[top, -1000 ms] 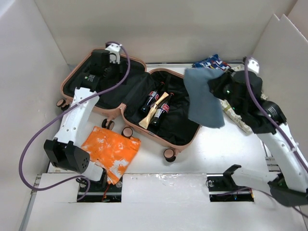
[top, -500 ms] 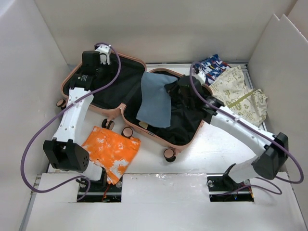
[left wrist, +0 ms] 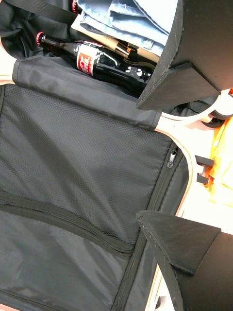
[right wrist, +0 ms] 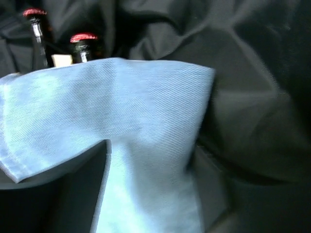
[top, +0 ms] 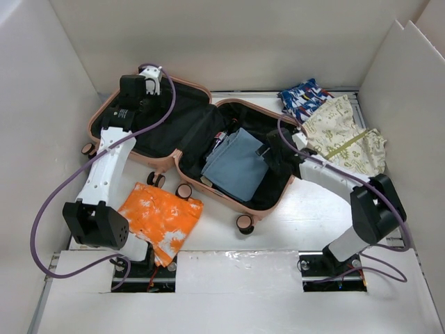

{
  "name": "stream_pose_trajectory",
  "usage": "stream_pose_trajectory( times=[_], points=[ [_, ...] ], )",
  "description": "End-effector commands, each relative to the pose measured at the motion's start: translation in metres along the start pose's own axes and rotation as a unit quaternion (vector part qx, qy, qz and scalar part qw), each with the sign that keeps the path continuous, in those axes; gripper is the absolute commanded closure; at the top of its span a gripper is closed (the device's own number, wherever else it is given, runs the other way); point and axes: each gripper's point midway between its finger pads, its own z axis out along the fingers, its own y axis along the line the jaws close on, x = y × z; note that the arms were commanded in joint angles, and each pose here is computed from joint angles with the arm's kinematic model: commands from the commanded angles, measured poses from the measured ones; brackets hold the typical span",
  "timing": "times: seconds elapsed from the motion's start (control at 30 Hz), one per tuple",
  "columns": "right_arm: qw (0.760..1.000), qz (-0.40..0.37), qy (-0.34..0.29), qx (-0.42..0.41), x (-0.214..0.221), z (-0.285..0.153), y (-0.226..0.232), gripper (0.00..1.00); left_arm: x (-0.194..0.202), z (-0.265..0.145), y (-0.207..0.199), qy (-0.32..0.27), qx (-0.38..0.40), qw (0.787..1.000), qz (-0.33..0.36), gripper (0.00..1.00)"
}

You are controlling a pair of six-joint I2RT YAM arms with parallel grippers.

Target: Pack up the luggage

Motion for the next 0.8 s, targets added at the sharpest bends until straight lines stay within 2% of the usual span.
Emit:
stream_pose_trajectory(
  times=[0.0,0.1,0.2,0.27,0.33,0.37,0.43,0.47,0.53,0.6,0.7,0.73,0.77],
  points=[
    [0.999,-0.037,-0.025,-0.031,-0.027,-0.024,0.039,0.21,-0.012,-0.014,0.0,-0.027,0.004,1.0,0.005,0.2],
    [0.996,-0.08,-0.043,0.01,-0.04,-0.03,0.03,0.1,-0.01,-0.011,0.007,-0.022,-0.015,1.0,0.009,0.2],
    [0.988,-0.132,-0.078,0.035,-0.054,-0.039,0.028,0.09,-0.005,-0.012,0.016,-0.013,-0.03,0.999,0.018,0.18],
    [0.969,-0.215,-0.117,0.038,-0.07,-0.05,0.042,0.09,0.003,-0.011,0.029,0.002,-0.047,0.999,0.025,0.16],
    [0.929,-0.328,-0.17,0.033,-0.077,-0.071,0.07,0.1,0.019,-0.009,0.043,0.024,-0.06,0.998,0.015,0.14],
    [0.916,-0.356,-0.181,0.028,-0.077,-0.078,0.079,0.12,0.023,-0.012,0.058,0.025,-0.066,0.998,0.0,0.14],
    [0.9,-0.406,-0.154,-0.03,-0.057,-0.072,0.104,0.17,0.044,-0.012,0.078,0.046,-0.075,0.996,-0.009,0.14],
    [0.885,-0.443,-0.131,-0.057,-0.043,-0.064,0.111,0.23,0.048,-0.019,0.086,0.044,-0.079,0.996,-0.013,0.14],
    [0.876,-0.453,-0.068,-0.149,-0.004,-0.047,0.133,0.35,0.073,-0.029,0.112,0.06,-0.087,0.994,-0.017,0.17],
    [0.882,-0.437,-0.033,-0.175,0.015,-0.033,0.136,0.49,0.091,-0.033,0.118,0.075,-0.086,0.993,0.003,0.2],
    [0.889,-0.42,-0.001,-0.185,0.03,-0.006,0.136,0.74,0.143,-0.034,0.111,0.141,-0.058,0.987,0.057,0.21],
    [0.889,-0.416,-0.002,-0.19,0.029,0.0,0.141,0.78,0.153,-0.035,0.11,0.15,-0.054,0.985,0.067,0.21],
    [0.884,-0.417,0.014,-0.209,0.038,0.003,0.146,0.79,0.183,-0.033,0.109,0.182,-0.044,0.98,0.06,0.21]
  ],
)
